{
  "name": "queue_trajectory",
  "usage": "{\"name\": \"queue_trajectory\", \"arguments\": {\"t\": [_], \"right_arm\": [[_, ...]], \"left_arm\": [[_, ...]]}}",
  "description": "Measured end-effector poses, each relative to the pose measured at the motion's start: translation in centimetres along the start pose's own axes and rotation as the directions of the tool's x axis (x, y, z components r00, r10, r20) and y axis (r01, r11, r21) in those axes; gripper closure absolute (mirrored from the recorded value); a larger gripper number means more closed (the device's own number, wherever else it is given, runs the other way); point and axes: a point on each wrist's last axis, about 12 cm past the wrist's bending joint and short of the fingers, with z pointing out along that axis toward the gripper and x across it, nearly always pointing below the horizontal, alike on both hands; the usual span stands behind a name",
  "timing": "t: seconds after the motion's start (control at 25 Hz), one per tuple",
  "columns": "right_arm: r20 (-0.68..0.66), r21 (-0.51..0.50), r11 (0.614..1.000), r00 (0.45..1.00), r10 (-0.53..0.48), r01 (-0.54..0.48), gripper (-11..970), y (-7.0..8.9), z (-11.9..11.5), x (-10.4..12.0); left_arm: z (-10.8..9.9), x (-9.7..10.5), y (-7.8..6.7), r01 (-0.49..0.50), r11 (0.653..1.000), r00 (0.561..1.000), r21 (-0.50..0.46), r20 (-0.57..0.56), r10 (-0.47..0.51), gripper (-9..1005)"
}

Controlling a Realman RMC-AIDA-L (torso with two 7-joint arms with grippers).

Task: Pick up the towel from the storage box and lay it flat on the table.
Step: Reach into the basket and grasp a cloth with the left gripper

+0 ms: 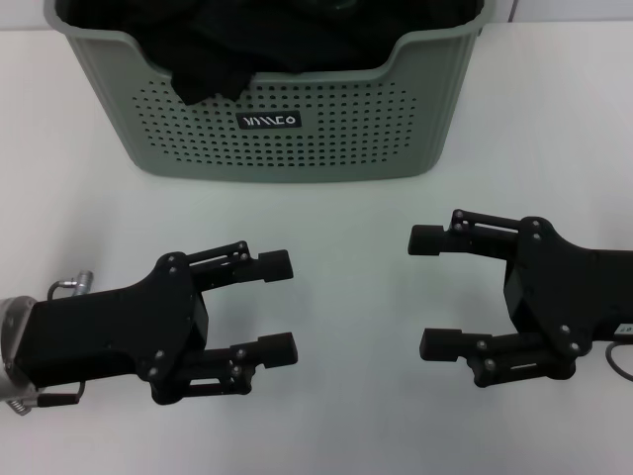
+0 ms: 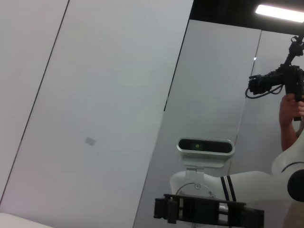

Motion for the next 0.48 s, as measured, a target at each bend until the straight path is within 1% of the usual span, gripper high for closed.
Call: {"name": "queue_trajectory", "arguments": {"t": [0.48], "right_arm": [[0.005, 0.002, 1.000, 1.000, -0.002, 0.002, 104, -0.16, 0.00, 0.02]], "left_arm": [[0.16, -0.14, 0.15, -0.016, 1.000, 1.000, 0.001, 0.005, 0.016, 239]]}}
